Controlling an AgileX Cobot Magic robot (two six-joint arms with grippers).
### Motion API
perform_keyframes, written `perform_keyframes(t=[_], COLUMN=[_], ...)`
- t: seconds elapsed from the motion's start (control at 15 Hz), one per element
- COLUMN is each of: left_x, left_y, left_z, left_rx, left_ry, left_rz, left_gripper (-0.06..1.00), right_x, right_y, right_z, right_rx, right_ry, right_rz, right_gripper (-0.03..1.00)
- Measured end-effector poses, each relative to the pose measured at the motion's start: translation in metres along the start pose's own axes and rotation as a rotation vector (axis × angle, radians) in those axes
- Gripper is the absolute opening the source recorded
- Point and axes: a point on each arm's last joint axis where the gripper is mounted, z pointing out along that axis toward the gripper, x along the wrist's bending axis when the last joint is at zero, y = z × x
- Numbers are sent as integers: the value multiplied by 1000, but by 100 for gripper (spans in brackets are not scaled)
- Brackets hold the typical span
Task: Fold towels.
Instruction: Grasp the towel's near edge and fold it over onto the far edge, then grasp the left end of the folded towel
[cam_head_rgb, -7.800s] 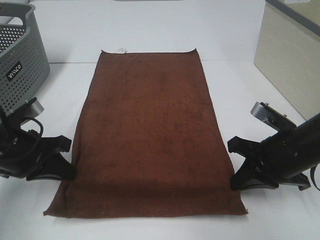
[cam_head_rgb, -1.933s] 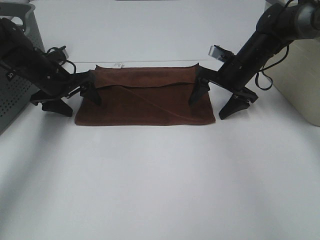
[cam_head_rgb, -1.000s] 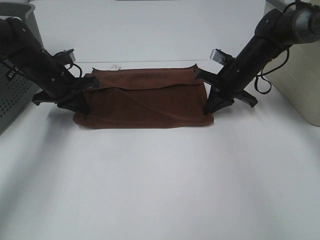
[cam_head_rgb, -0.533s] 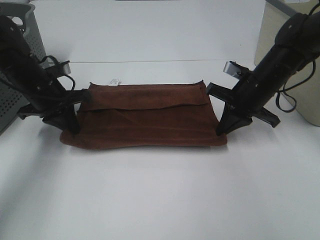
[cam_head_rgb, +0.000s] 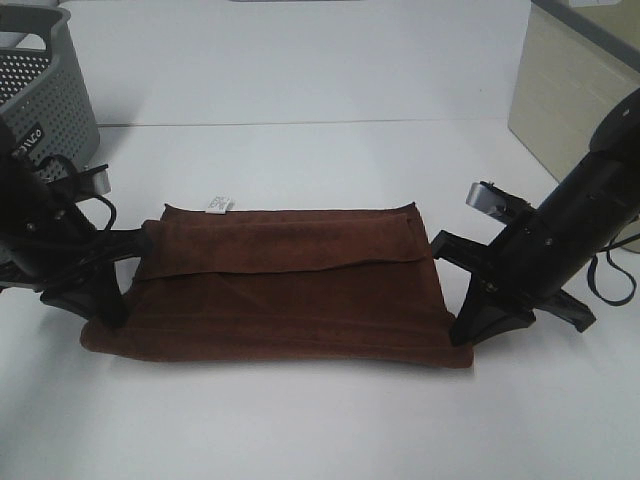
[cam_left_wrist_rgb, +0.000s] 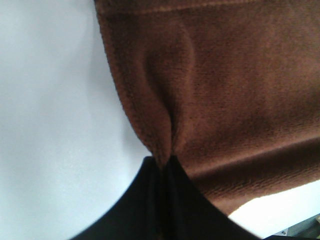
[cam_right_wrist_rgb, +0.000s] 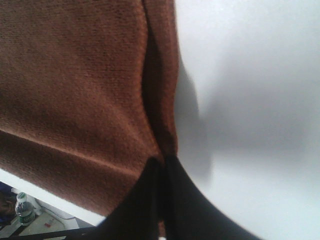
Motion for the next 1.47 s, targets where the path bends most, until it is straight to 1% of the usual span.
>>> perform_keyframes(t=[0.07, 0.2, 0.33, 0.53, 0.67, 0.8, 0.93, 1.0, 1.07, 1.13, 1.2, 1.33, 1.4, 1.47], left_x=[-3, -9, -16, -23, -25, -20, -15, -12, -11, -10, -11, -13, -13, -12], left_y=[5, 17, 31, 57, 75, 90, 98, 103, 106, 109, 111, 115, 115, 115], left_z=[-4, -15, -29, -49, -50, -35, -19, -12, -7, -5, -6, -11, -12, -12], left_rx=[-14, -51, -114, -267, -329, -330, -314, -316, -316, -333, -342, -357, -355, -351], left_ry=[-6, -19, -27, -10, -8, 8, 16, 20, 23, 26, 26, 22, 26, 35], left_rz=[-9, -63, -86, -77, -63, -68, -77, -81, -83, -81, -78, -70, -64, -56], left_gripper=[1, 1, 1, 1, 1, 1, 2, 6, 14, 26, 40, 69, 77, 81], right_x=[3, 12, 21, 35, 39, 39, 33, 31, 30, 29, 28, 29, 29, 30], right_y=[3, 17, 33, 62, 83, 99, 109, 112, 113, 115, 115, 115, 115, 115], right_z=[-5, -18, -34, -56, -60, -55, -44, -41, -37, -36, -35, -35, -36, -39], right_rx=[-20, -80, -151, -247, -284, -290, -296, -303, -298, -298, -297, -299, -301, -307], right_ry=[2, 3, -9, -30, -41, -43, -51, -55, -56, -58, -58, -58, -61, -67], right_rz=[-16, -63, -117, -163, -182, -184, -172, -169, -165, -162, -162, -161, -166, -173], right_gripper=[0, 0, 0, 0, 0, 0, 0, 0, 2, 10, 25, 60, 72, 77])
